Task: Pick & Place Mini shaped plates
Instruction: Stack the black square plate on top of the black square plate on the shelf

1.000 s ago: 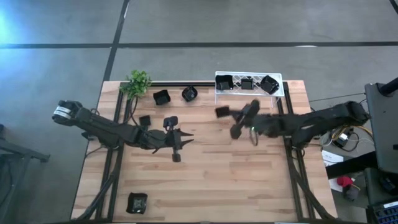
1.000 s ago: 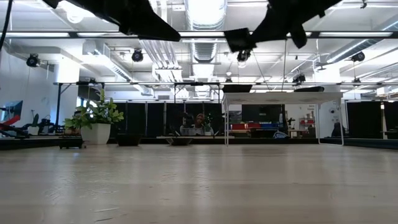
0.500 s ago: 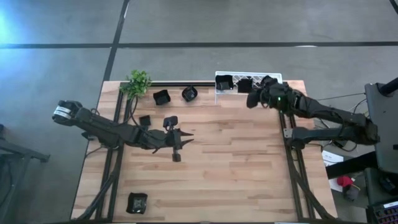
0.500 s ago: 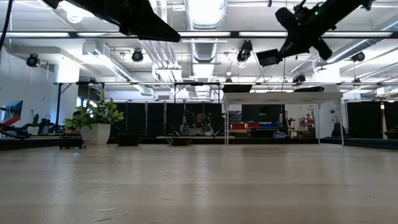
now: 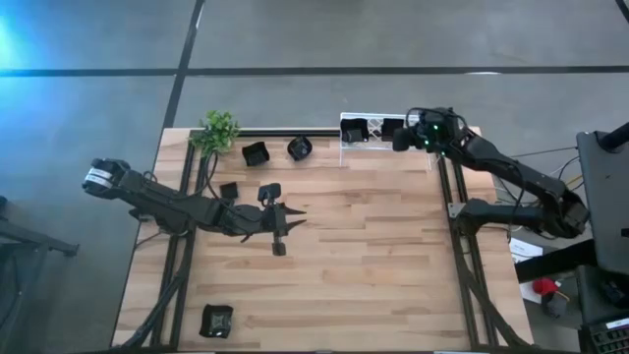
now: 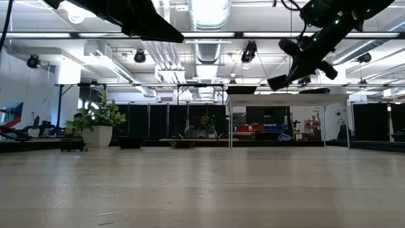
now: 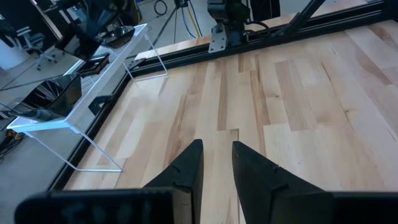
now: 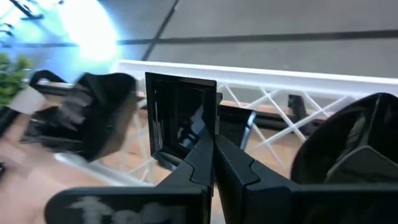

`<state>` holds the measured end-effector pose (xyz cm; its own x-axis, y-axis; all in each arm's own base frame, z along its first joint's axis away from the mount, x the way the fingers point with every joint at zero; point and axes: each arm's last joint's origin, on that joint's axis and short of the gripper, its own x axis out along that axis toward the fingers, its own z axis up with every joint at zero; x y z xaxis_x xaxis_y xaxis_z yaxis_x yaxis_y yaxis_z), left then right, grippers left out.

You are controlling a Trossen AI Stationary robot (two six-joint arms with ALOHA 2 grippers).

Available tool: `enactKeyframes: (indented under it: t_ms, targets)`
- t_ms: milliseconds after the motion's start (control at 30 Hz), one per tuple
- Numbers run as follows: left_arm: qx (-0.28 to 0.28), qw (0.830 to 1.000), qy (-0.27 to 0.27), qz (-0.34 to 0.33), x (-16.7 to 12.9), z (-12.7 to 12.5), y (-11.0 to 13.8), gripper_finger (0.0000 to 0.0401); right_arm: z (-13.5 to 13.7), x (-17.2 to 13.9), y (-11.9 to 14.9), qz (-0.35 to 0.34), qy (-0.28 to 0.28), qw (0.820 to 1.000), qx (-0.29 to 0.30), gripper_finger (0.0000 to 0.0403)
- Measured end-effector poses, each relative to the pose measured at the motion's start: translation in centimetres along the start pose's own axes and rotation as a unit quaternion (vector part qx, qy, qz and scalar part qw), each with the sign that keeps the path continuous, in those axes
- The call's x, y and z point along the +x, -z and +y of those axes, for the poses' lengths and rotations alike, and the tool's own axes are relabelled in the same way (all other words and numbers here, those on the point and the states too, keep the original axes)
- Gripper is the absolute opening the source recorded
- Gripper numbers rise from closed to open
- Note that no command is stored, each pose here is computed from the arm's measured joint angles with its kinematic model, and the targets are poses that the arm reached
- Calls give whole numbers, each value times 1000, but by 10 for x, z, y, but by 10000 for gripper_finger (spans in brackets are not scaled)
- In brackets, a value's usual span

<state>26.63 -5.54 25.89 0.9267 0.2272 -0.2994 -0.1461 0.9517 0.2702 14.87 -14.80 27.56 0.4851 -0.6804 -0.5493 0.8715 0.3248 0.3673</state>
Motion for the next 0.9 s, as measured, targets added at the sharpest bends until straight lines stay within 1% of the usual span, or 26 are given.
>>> enactKeyframes:
  t_ms: [67, 167, 300, 700, 900]
  targets:
    - [0, 1000, 0, 0, 0, 0, 0, 80, -3, 6, 0, 10, 5, 1000, 1, 8]
    - [0, 1000, 0, 0, 0, 0, 0, 80, -4, 13, 1, 29, -1, 1000, -5, 8]
    - [0, 1000, 0, 0, 0, 0, 0, 80, -5, 16, 2, 36, 3, 999, -5, 8]
    - [0, 1000, 0, 0, 0, 0, 0, 80, -5, 12, 1, 27, -1, 1000, 13, 8]
    - [0, 1000, 0, 0, 0, 0, 0, 80, -4, 12, 1, 37, -15, 999, 27, 9]
